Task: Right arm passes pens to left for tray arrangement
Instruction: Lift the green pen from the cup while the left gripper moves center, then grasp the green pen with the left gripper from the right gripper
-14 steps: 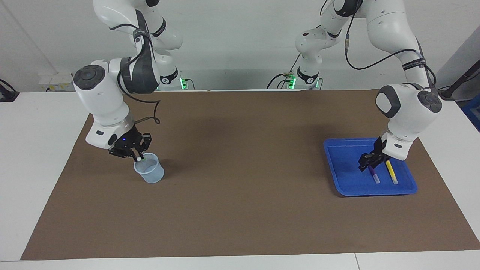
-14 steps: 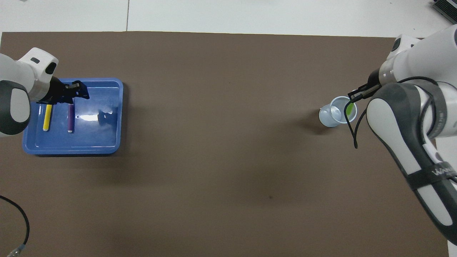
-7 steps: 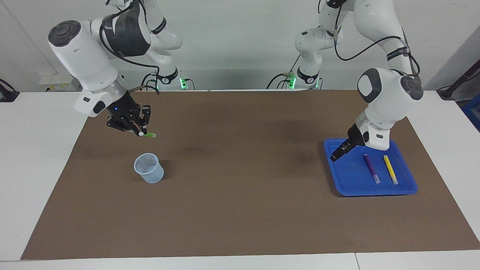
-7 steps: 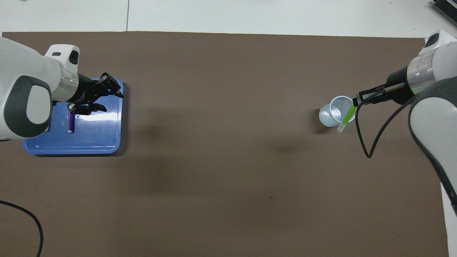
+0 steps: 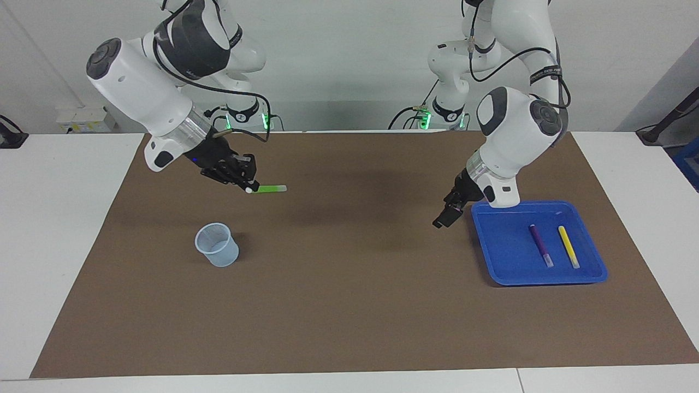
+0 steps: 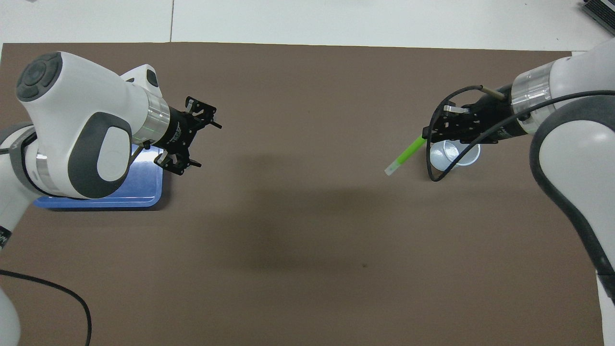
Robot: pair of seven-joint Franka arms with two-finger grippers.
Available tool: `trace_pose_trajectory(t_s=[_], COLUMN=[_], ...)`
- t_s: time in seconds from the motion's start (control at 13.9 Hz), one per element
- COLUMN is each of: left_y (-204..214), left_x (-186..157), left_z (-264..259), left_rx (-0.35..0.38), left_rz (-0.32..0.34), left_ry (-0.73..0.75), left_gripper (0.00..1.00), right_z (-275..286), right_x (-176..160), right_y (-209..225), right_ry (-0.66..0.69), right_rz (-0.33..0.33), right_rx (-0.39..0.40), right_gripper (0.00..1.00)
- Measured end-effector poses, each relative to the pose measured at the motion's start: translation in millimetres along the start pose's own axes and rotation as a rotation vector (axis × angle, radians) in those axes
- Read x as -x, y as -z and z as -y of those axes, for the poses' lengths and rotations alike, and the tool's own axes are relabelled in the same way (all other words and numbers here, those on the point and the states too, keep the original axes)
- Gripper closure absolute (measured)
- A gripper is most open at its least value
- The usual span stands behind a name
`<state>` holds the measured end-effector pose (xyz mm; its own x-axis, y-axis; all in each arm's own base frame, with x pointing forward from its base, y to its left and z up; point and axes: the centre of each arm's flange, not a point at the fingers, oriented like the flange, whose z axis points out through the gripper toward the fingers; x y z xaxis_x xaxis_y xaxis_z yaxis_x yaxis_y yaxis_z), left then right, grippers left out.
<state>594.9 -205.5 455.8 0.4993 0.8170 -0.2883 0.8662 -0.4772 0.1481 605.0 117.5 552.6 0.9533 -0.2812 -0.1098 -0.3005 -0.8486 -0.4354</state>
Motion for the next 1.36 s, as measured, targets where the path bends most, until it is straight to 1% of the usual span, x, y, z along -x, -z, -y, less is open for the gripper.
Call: trace_pose_trajectory(t_s=[0.14, 0.29, 0.5, 0.72, 0.86, 0.93, 1.01, 1.08, 1.15, 1.36], left_y=[-2, 0, -9, -5, -8, -7, -7, -12, -19, -28], left_x=[29, 65, 125, 157, 180, 188, 193, 199, 205, 214], left_z=[-9, -21, -27, -36, -37, -40, -43, -43, -40, -36], left_rx=[0.035, 0.090, 0.093, 0.167, 0.191, 0.230, 0.293, 0.331, 0.342, 0.344], left_rz=[0.026, 0.064, 0.097, 0.135, 0.159, 0.178, 0.204, 0.222, 0.230, 0.234], left_ry=[0.126, 0.281, 0.426, 0.598, 0.649, 0.679, 0.713, 0.731, 0.737, 0.736], left_gripper=[0.00, 0.00, 0.00, 0.00, 0.00, 0.00, 0.00, 0.00, 0.00, 0.00], right_z=[27, 53, 75, 80, 79, 78, 78, 77, 77, 76], right_x=[9, 21, 30, 32, 31, 31, 32, 32, 32, 32], right_y=[-16, -34, -54, -63, -63, -64, -65, -66, -67, -67], right_ry=[-0.095, -0.162, -0.213, -0.221, -0.223, -0.224, -0.225, -0.226, -0.227, -0.228], right_rz=[-0.014, -0.029, -0.044, -0.046, -0.046, -0.045, -0.044, -0.042, -0.041, -0.040], right_rx=[-0.050, -0.068, -0.086, -0.088, -0.087, -0.086, -0.085, -0.083, -0.082, -0.081], right_gripper=[0.82, 0.82, 0.82, 0.82, 0.82, 0.82, 0.82, 0.82, 0.82, 0.82])
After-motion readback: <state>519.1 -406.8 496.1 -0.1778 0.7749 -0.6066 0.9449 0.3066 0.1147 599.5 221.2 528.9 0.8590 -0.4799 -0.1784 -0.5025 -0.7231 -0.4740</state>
